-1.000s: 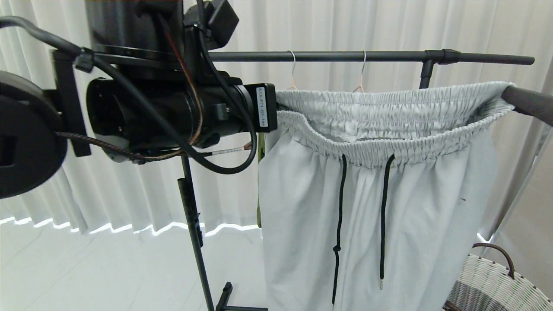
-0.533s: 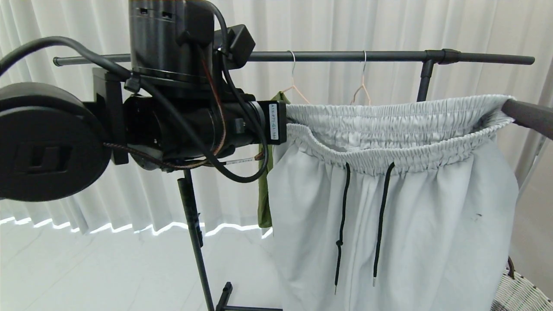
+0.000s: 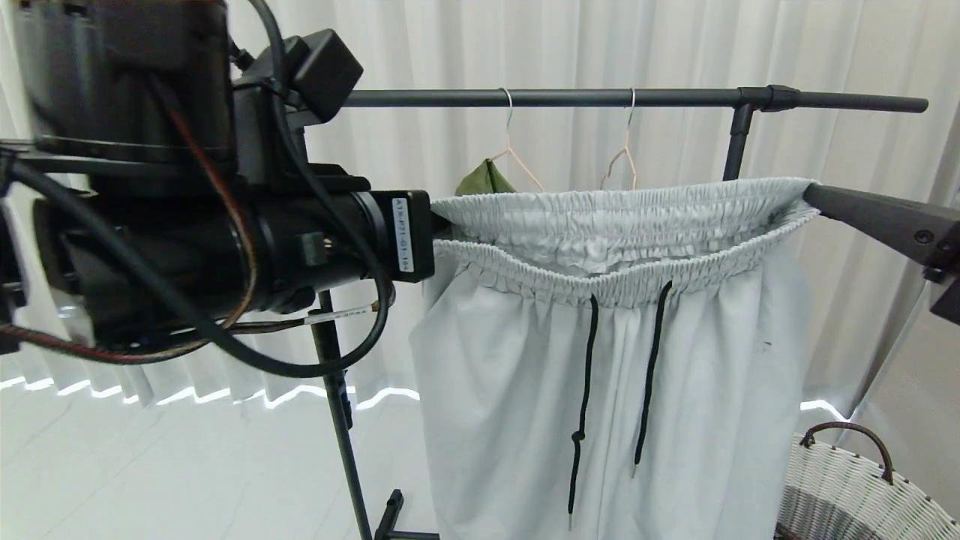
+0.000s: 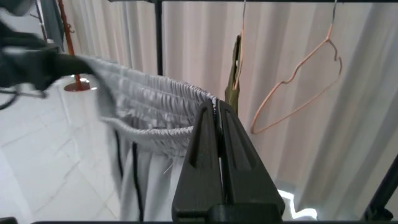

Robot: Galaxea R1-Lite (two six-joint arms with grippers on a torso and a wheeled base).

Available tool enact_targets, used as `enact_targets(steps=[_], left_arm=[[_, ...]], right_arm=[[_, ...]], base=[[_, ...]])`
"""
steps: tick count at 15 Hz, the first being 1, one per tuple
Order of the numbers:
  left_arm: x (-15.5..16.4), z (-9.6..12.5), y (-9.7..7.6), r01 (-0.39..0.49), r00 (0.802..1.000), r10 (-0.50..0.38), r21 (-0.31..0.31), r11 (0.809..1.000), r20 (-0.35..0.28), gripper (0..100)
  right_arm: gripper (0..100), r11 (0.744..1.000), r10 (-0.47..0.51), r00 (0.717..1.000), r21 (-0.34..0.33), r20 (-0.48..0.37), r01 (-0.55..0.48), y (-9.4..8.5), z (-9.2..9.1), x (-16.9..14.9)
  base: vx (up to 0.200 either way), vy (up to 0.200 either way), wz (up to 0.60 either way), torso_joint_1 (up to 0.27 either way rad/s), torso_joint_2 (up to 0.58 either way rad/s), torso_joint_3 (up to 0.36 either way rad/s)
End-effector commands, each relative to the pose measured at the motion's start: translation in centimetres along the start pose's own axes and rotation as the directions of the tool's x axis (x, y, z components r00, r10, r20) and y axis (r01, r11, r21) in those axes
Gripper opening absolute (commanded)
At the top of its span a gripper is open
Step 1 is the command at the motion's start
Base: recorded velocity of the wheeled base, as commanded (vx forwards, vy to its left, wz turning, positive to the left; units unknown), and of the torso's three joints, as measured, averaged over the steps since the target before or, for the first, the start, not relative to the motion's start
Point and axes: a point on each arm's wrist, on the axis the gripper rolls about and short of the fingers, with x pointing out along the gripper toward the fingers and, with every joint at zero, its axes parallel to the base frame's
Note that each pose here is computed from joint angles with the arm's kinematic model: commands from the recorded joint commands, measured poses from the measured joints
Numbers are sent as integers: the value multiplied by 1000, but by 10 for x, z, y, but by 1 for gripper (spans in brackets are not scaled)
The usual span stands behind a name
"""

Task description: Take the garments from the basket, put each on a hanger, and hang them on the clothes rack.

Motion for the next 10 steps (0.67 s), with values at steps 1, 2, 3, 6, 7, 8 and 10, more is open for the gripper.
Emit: enact_targets(steps=[1, 2, 3, 6, 7, 8, 10], left_arm=[[-36, 2, -2, 39, 998, -39, 0, 999, 48, 0], [-46, 1, -5, 59, 997, -59, 3, 998, 59, 0], [-54, 1, -7, 75, 995, -76, 7, 997, 67, 0], [-74, 0, -14, 128, 990, -129, 21, 992, 61, 0], [-77, 0, -14, 128, 990, -129, 24, 992, 60, 0], [-78, -1, -14, 129, 990, -130, 25, 991, 57, 0], [-76, -3, -13, 123, 991, -124, 26, 992, 50, 0]], right_arm=[[0, 1000, -5, 1000, 4, -16, 5, -8, -6, 23], [0, 1000, -3, 1000, 2, -7, 3, -11, -6, 35], [0, 1000, -4, 1000, -1, -4, 4, -14, -6, 43], [0, 1000, 0, 1000, 1, -8, 0, -18, -5, 62], [0, 1000, 1, 1000, 1, -9, -1, -19, -5, 64], [0, 1000, 1, 1000, 2, -12, -1, -20, -6, 68], [0, 1000, -1, 1000, 2, -11, 1, -20, -7, 68]], base=[[0, 0, 0, 0, 0, 0], [0, 0, 0, 0, 0, 0], [0, 0, 0, 0, 0, 0], [0, 0, 0, 0, 0, 0], [0, 0, 0, 0, 0, 0], [0, 0, 0, 0, 0, 0], [0, 0, 0, 0, 0, 0]])
